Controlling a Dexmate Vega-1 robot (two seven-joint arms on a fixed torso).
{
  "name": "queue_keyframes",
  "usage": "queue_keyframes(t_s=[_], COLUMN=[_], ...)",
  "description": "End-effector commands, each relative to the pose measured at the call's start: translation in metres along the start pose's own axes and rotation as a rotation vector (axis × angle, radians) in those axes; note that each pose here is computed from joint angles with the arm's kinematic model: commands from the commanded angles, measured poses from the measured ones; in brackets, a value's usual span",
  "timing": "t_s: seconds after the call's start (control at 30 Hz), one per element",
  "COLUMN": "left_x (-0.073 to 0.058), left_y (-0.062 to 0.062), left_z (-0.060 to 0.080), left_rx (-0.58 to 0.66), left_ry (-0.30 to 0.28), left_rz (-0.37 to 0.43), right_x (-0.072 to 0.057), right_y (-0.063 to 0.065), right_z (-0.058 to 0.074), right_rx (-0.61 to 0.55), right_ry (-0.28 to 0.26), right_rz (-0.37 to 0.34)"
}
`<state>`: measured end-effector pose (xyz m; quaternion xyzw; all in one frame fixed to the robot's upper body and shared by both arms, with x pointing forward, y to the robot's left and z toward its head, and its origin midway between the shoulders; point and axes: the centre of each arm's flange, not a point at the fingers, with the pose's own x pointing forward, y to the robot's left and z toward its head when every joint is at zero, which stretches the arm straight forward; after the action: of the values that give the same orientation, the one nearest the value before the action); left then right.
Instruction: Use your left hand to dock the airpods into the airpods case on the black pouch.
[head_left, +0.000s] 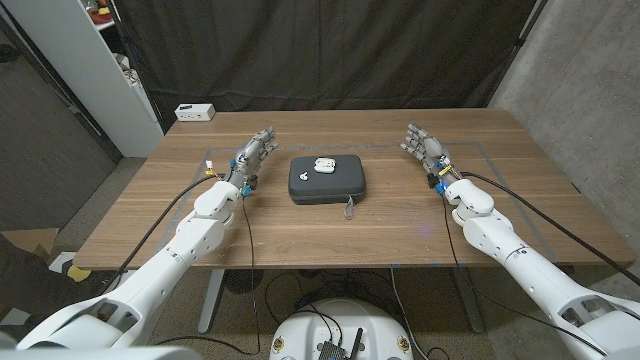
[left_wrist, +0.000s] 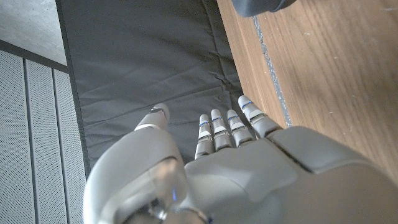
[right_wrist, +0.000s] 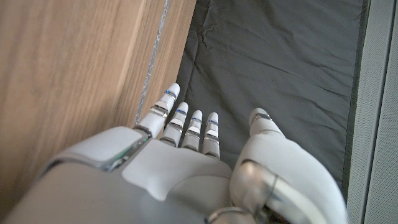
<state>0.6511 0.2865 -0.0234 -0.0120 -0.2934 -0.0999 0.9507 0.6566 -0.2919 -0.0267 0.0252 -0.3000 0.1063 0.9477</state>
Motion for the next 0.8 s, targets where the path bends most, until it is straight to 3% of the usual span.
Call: queue_keyframes(t_s=[0.03,0.27,0.5,0.8], left_x=[-0.004,-0.024,-0.04,-0.046], left_y=[0.0,0.007,0.01,0.005], left_z=[0.004,0.016,0.019,0.015], left_rx=[0.037,0.204,0.247,0.3], left_ry=[0.029,0.106,0.134,0.179], left_rz=[-0.043,-0.07,-0.089,-0.139], right_x=[-0.001,-0.007,-0.018,-0.035], right_y=[-0.003,-0.004,-0.003,-0.002], right_z=[-0.001,0.001,-0.001,-0.003], right_rx=[0.003,-0.006,-0.004,-0.001], right_ry=[-0.013,-0.031,-0.036,-0.047], right_rz=[0.004,0.009,0.006,-0.011])
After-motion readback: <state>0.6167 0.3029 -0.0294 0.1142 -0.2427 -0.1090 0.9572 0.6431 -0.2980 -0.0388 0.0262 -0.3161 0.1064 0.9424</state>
